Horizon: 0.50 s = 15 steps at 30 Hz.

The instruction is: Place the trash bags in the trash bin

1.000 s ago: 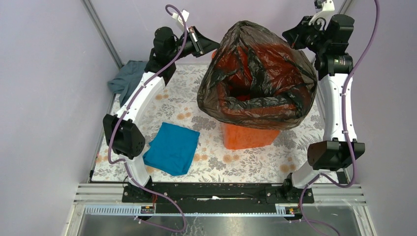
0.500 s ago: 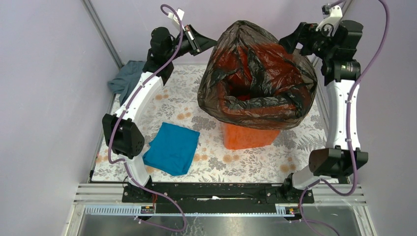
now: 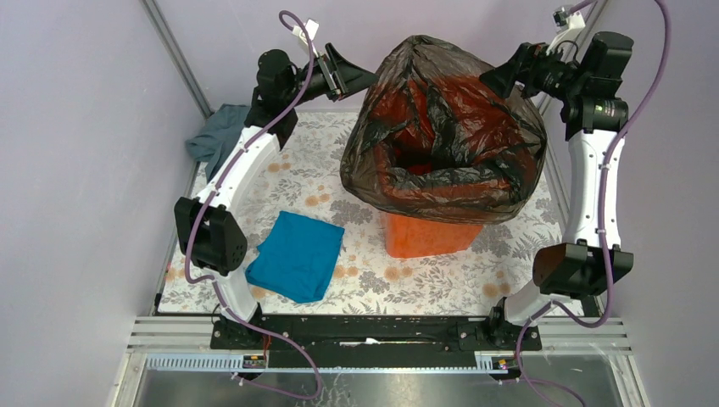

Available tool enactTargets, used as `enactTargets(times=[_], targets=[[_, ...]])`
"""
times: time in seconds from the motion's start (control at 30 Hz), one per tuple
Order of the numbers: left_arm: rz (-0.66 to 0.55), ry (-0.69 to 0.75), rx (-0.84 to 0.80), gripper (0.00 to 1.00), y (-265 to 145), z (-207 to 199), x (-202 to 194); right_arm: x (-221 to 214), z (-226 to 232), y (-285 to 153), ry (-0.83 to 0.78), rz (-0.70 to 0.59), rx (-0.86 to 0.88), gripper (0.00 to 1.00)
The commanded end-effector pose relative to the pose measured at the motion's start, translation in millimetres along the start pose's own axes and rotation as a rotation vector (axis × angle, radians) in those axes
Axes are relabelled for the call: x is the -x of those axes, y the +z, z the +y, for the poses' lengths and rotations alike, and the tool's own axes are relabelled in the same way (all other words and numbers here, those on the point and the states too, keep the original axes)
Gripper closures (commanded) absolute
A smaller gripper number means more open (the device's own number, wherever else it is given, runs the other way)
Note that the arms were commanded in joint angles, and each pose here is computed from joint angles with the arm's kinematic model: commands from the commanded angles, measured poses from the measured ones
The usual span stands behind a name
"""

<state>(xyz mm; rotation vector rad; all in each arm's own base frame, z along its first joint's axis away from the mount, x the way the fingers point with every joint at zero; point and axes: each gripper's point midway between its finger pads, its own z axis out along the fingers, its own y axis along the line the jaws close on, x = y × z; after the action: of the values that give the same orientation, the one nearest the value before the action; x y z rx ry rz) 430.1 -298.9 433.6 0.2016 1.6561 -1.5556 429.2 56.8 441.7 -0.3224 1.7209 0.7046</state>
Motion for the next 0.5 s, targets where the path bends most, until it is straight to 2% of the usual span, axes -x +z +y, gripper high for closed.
enactTargets(times=[0.0, 0.13, 0.23, 0.3, 0.4, 0.47], targets=[[0.008, 0.028, -0.126, 0.34, -6, -32, 5, -1, 10, 1, 0.003, 0.001, 0.077, 0.00], [0.012, 0.016, -0.124, 0.34, -3, -27, 2, 0, 10, 6, 0.015, -0.006, 0.103, 0.01], [0.012, 0.010, -0.131, 0.45, 0, -25, 2, 3, 7, 10, 0.032, -0.018, 0.111, 0.12], [0.011, 0.005, -0.134, 0.64, 3, -24, 4, 5, 4, 12, 0.044, -0.029, 0.102, 0.24], [0.009, 0.005, -0.144, 0.80, 7, -24, 7, 6, -1, 14, 0.056, -0.041, 0.076, 0.45], [-0.001, 0.021, -0.145, 0.92, 8, -25, 11, 6, -5, 15, 0.066, -0.053, 0.057, 0.70]])
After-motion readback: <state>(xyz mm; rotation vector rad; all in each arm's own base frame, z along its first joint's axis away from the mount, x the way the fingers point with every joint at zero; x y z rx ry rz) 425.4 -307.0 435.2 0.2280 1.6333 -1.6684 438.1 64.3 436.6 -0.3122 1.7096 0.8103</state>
